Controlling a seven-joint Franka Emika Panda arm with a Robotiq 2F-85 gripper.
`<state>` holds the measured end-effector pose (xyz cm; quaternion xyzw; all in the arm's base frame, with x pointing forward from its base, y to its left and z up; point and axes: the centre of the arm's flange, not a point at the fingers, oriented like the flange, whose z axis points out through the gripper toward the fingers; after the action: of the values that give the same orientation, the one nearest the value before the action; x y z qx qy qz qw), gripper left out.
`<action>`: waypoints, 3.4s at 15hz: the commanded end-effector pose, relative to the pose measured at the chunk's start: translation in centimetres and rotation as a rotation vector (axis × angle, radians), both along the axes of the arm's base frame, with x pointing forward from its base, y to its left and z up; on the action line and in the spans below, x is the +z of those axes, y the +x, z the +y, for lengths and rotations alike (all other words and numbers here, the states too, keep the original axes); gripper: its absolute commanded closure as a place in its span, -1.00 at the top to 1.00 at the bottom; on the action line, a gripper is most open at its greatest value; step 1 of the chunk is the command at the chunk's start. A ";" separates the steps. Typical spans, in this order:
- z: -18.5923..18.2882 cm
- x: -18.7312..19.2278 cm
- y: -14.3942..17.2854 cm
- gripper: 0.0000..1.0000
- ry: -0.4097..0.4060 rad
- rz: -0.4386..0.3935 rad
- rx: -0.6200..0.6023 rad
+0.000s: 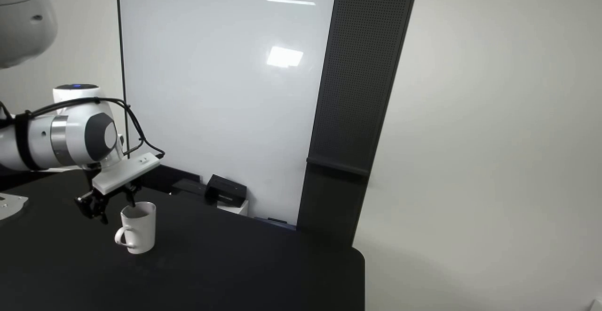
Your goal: Pick up the white spoon from the mug cup and put it on the table.
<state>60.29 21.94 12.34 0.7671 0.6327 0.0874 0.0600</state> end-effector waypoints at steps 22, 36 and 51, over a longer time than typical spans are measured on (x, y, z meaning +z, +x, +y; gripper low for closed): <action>0.9 4.8 3.9 -0.99 -0.003 -0.059 -0.047; -1.9 16.2 7.3 -0.99 -0.014 0.119 -0.161; -10.1 11.5 3.5 -0.99 -0.042 0.032 -0.115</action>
<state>66.42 14.06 25.05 0.8148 0.5770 0.0317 0.0458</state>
